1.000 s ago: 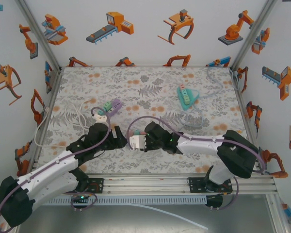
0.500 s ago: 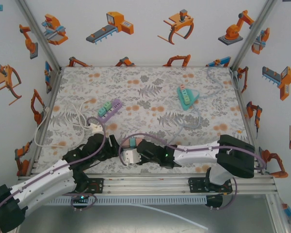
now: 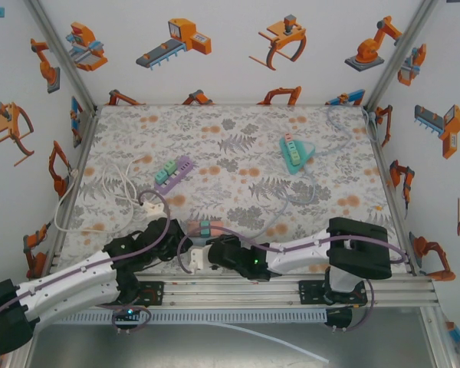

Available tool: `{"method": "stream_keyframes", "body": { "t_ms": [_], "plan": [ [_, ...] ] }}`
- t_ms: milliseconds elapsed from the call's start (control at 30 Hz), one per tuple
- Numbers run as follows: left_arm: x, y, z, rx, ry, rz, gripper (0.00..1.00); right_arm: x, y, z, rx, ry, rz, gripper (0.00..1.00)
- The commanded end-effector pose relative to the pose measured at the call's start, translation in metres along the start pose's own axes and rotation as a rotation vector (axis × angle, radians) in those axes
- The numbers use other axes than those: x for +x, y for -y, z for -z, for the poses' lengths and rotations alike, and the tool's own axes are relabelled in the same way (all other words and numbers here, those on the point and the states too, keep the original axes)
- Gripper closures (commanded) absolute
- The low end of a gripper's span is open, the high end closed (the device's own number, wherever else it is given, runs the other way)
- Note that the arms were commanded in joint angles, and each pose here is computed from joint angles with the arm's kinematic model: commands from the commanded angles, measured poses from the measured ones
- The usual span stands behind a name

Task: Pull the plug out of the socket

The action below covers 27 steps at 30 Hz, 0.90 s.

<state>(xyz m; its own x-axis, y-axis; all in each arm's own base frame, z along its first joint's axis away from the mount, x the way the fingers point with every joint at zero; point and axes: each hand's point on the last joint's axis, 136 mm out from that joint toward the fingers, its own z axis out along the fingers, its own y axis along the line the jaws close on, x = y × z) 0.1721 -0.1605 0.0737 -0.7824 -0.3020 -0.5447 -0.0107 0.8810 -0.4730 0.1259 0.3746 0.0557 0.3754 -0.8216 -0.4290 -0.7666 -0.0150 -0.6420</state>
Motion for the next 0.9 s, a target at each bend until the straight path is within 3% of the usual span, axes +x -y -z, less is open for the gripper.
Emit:
{"method": "stream_keyframes", "body": {
  "t_ms": [0,67,233,433,733,867],
  "plan": [
    [-0.001,-0.02,0.002,-0.071,0.033,0.065,0.58,0.039,-0.053,-0.003,-0.161,-0.102,0.008,0.66],
    [-0.004,-0.007,0.005,0.018,0.051,0.109,0.47,0.039,-0.056,-0.004,-0.152,-0.095,0.0,0.65],
    [-0.017,0.0,0.013,0.133,0.136,0.248,0.38,0.034,-0.067,-0.01,-0.158,-0.082,-0.007,0.65],
    [-0.008,-0.032,0.008,-0.011,0.136,0.356,0.46,0.032,-0.066,-0.011,-0.146,-0.076,-0.011,0.65],
    [0.014,-0.056,-0.007,-0.211,0.056,0.369,0.47,0.027,-0.066,-0.008,-0.15,-0.054,-0.028,0.62],
    [0.027,-0.056,-0.013,-0.235,-0.007,0.348,0.58,0.023,-0.064,-0.004,-0.155,-0.045,-0.062,0.55]
  ]
}}
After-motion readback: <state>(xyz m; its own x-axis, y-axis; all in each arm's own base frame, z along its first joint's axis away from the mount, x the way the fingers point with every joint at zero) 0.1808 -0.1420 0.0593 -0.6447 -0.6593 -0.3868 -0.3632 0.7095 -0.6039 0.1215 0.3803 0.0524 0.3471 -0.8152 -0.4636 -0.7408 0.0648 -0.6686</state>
